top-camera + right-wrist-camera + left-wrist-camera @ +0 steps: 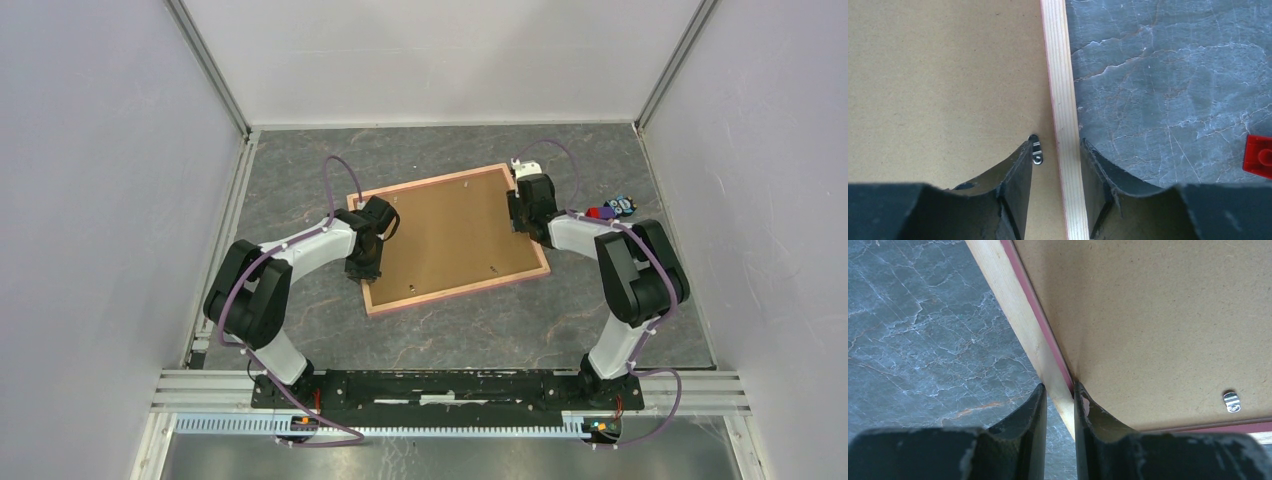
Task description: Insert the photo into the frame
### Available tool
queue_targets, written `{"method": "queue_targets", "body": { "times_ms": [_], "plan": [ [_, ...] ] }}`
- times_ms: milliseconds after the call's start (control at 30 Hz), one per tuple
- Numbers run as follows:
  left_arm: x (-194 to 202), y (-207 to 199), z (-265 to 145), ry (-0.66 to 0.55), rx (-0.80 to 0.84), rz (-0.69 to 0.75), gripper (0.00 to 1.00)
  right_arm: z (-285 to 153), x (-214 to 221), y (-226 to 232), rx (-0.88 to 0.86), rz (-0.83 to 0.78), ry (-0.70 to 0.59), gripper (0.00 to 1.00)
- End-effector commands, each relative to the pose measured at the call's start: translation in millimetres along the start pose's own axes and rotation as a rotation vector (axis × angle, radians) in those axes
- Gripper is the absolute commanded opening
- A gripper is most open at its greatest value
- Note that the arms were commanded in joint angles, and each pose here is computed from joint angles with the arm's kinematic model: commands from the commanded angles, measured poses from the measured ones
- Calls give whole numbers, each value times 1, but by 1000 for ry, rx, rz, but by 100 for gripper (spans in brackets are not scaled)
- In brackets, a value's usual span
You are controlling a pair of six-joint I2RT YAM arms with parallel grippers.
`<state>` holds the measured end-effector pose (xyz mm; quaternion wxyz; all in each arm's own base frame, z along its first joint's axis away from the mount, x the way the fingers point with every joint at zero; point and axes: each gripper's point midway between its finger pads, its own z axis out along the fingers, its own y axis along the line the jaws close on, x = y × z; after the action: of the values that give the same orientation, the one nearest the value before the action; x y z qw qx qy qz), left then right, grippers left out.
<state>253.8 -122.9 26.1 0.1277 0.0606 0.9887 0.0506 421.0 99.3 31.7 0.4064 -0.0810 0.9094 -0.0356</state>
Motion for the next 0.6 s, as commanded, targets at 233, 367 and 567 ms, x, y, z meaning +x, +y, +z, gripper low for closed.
{"method": "queue_targets", "body": {
  "times_ms": [233, 367, 567],
  "plan": [
    [-2, 9, -14, -28, -6, 90, 2, 3, 20, 3, 53, 7, 89, 40],
    [-3, 8, -14, -29, -3, 88, 2, 0, 30, 5, 93, 2, 132, 40],
    [-3, 8, -14, -29, -5, 89, 2, 0, 35, 4, 116, 25, 167, 23]
  ]
}}
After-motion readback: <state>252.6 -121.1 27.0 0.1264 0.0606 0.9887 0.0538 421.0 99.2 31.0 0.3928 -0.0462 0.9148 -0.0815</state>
